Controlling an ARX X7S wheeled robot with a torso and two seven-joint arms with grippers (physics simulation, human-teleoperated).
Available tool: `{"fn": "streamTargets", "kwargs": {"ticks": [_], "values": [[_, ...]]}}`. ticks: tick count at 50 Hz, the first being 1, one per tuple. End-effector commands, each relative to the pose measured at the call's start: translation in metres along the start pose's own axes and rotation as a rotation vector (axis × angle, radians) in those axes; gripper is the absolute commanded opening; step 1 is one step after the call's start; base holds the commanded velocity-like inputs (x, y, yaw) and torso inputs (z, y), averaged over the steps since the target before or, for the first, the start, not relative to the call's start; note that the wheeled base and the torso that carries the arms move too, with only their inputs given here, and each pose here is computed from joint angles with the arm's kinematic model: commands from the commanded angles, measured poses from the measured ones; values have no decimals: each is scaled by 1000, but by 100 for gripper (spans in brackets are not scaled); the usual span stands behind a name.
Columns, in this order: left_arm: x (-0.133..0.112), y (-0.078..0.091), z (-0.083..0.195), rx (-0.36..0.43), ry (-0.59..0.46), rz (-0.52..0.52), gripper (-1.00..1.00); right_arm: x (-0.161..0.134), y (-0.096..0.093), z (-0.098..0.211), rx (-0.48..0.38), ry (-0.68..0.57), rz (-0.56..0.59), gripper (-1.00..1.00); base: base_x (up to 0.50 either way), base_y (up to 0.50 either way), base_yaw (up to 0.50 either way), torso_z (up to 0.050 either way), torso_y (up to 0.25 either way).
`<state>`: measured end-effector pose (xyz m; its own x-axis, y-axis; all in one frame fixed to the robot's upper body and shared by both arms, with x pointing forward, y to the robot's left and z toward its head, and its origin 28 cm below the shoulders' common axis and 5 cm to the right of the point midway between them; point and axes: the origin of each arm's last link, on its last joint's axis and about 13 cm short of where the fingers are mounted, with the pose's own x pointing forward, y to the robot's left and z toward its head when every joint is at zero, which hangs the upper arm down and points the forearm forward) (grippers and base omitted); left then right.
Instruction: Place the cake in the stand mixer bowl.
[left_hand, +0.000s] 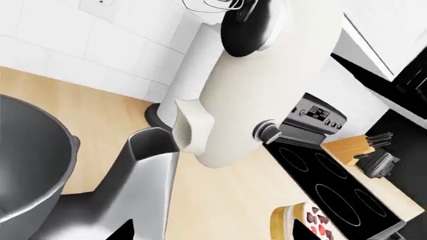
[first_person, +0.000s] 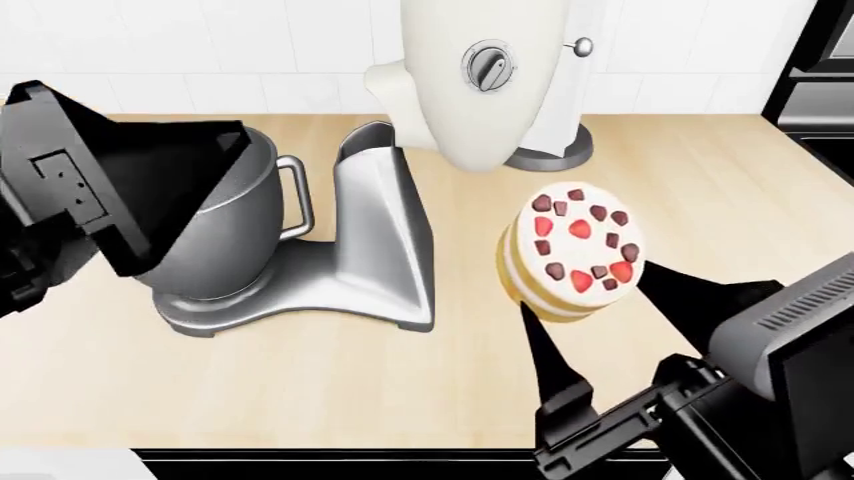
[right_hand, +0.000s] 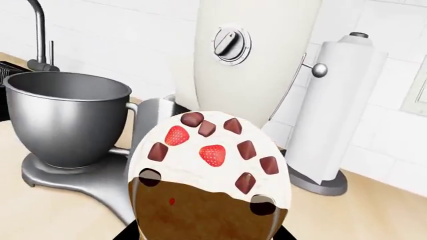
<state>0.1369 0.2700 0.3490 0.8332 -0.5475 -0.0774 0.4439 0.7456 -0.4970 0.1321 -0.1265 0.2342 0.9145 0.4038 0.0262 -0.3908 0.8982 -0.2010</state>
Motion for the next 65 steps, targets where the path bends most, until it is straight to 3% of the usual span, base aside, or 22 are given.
{"fn": "streamTargets", "kwargs": {"ticks": [1,4,6,16,25,28,36,41,65], "values": [[7,8,8,-139,54,-80,100,6,-2,-1,-10,-66,31,-100,0,0,0,0,0],[14,8,11,-260,73,-128,100,8,-2,-1,-17,-82,31,-100,0,0,0,0,0],[15,7,14,-286,89,-157,100,9,-3,-1,-12,-88,35,-100,0,0,0,0,0],[16,3,21,-330,87,-291,100,7,-1,2,-1,-140,108,-100,0,0,0,0,0],[21,7,18,-353,94,-319,100,7,-7,1,74,-203,162,-100,0,0,0,0,0],[26,8,16,-343,112,-310,100,8,-8,2,72,-208,171,-100,0,0,0,0,0],[37,11,6,-162,204,-239,100,10,-7,2,70,-206,191,-100,0,0,0,0,0],[47,14,0,-121,265,-220,100,9,-6,3,63,-207,200,-100,0,0,0,0,0],[44,7,2,-159,280,-340,100,14,-7,2,63,-189,189,-100,0,0,0,0,0]]}}
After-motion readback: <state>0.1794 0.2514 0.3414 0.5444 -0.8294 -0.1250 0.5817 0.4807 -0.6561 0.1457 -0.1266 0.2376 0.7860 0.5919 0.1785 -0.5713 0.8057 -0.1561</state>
